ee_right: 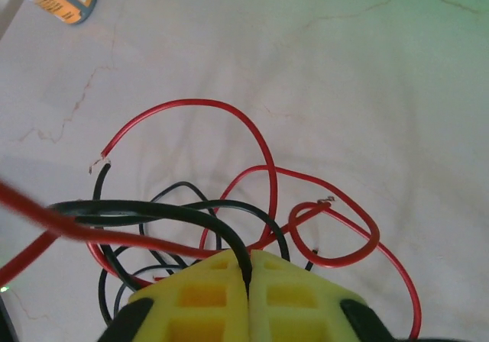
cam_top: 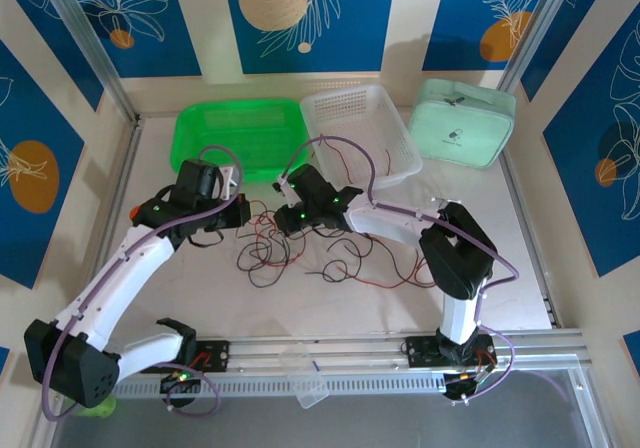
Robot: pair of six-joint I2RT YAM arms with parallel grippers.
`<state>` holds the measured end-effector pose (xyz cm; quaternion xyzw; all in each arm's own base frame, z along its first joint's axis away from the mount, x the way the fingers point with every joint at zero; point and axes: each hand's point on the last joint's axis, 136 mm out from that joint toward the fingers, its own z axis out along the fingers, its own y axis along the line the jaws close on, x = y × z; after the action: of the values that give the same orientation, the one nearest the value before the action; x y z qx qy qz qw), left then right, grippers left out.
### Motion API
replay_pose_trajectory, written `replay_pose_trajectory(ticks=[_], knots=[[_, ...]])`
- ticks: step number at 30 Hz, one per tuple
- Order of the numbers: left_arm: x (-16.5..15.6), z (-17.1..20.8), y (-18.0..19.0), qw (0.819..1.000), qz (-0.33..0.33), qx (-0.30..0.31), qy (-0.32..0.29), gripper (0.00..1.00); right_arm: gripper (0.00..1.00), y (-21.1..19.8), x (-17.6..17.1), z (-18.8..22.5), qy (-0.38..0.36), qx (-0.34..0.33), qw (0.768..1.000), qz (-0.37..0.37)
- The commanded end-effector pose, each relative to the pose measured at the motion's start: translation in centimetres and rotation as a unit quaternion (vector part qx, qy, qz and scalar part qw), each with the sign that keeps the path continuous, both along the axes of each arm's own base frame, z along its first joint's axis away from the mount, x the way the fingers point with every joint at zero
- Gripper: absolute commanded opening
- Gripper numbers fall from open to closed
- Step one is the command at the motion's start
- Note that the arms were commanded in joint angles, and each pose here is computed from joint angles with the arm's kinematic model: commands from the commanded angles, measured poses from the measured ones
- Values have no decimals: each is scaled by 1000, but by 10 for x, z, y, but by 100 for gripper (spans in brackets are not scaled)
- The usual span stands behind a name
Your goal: Untangle the cables
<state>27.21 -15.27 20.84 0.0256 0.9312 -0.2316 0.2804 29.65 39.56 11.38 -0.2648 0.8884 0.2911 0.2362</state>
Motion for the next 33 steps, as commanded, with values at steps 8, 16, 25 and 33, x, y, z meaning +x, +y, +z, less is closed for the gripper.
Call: replay_pose_trajectory(ticks=[8, 16, 25, 33], knots=[[-21, 80, -3, 996, -26, -47, -70, 0, 0, -48, 14, -47, 51, -79, 989, -111], [-32, 132, 5, 990, -21, -61, -126, 0, 0, -80, 1, -86, 105, -127, 972, -164], [-28, 172, 24, 982, 15, -35, -185, 0, 0, -98, -17, -108, 127, -155, 962, -187], [-10, 222, 37, 968, 40, 7, -249, 0, 0, -99, -33, -117, 128, -177, 958, -186]])
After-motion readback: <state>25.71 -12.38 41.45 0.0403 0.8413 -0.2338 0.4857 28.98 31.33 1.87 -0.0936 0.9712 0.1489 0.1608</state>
